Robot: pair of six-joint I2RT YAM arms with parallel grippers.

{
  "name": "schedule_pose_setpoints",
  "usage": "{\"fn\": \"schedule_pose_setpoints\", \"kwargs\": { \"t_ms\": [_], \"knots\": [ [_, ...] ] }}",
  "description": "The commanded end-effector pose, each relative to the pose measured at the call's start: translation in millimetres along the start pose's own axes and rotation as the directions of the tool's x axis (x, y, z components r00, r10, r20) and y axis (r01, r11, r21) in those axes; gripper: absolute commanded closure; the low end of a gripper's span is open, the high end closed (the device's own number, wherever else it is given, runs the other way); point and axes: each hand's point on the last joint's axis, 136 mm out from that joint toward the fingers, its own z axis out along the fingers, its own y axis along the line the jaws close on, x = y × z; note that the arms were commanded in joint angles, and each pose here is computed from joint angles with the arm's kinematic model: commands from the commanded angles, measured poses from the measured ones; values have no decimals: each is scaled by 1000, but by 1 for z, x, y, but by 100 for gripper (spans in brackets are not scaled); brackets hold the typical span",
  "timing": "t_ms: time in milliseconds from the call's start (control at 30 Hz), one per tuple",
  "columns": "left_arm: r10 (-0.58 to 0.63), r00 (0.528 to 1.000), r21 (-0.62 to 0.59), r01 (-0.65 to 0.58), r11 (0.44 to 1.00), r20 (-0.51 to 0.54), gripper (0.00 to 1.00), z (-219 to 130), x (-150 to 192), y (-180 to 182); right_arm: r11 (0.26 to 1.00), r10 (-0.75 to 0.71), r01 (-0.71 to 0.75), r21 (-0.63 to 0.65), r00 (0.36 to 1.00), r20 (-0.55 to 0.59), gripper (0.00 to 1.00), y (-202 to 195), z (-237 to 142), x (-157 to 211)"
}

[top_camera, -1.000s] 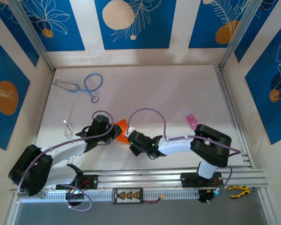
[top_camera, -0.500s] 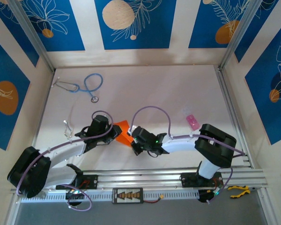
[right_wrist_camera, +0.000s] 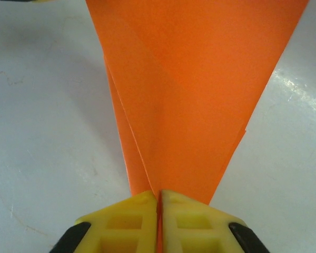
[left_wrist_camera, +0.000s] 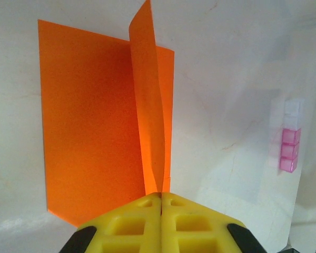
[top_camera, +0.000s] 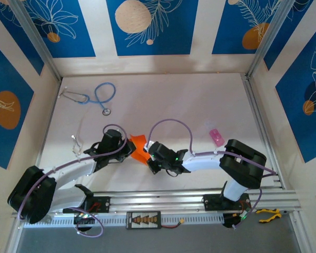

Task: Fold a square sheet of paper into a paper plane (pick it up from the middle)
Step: Fourth fold the wing at the center of the table.

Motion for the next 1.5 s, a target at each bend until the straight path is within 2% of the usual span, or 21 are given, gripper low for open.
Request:
{"fn": "schedule_pose_setpoints", "kwargs": {
  "t_ms": [0, 133, 333, 400, 533, 600, 667, 867, 1100, 1200, 1333, 1467],
  "knots": [
    [-3, 1000, 3, 3, 1000, 15, 95, -3, -4, -1, 1000, 0, 0, -2, 999, 35, 85, 0, -6, -9],
    [-3, 1000, 4, 3, 1000, 12, 95, -3, -4, -1, 1000, -19, 19, 2, 999, 42, 82, 1, -5, -12],
    [-6, 1000, 8, 6, 1000, 15, 95, -3, -5, -3, 992, -122, 119, 42, 989, 80, 78, 8, -4, -19],
    [-4, 1000, 10, 4, 1000, 15, 95, -3, -5, -4, 986, -157, 151, 69, 983, 97, 72, 10, -4, -22],
    [-4, 1000, 12, 4, 1000, 15, 95, -3, -5, -5, 975, -210, 198, 97, 968, 134, 71, 16, -8, -26],
    [-3, 1000, 13, 3, 1000, 15, 95, -4, -5, -5, 974, -221, 209, 93, 964, 146, 67, 19, -11, -28],
    [-3, 1000, 11, 3, 1000, 15, 95, -3, -5, -4, 972, -222, 204, 120, 962, 157, 67, 17, -13, -29],
    [-6, 1000, 12, 6, 1000, 17, 95, -4, -5, -5, 970, -243, 234, 71, 955, 169, 66, 30, -16, -24],
    [-7, 1000, 14, 7, 1000, 15, 95, -3, -5, -5, 946, -305, 282, 160, 941, 144, 66, 26, -5, -22],
    [-4, 1000, 13, 4, 1000, 15, 95, -4, -5, -5, 964, -246, 216, 156, 947, 205, 67, 21, -18, -26],
    [-8, 1000, 12, 8, 1000, 19, 96, -6, -5, -4, 998, -66, 58, 37, 951, 303, 69, 6, -55, -26],
    [-33, 999, 29, 33, 999, 19, 96, -5, -2, -4, 993, 107, -85, -82, 938, 330, 71, -26, -84, -12]
  ]
}}
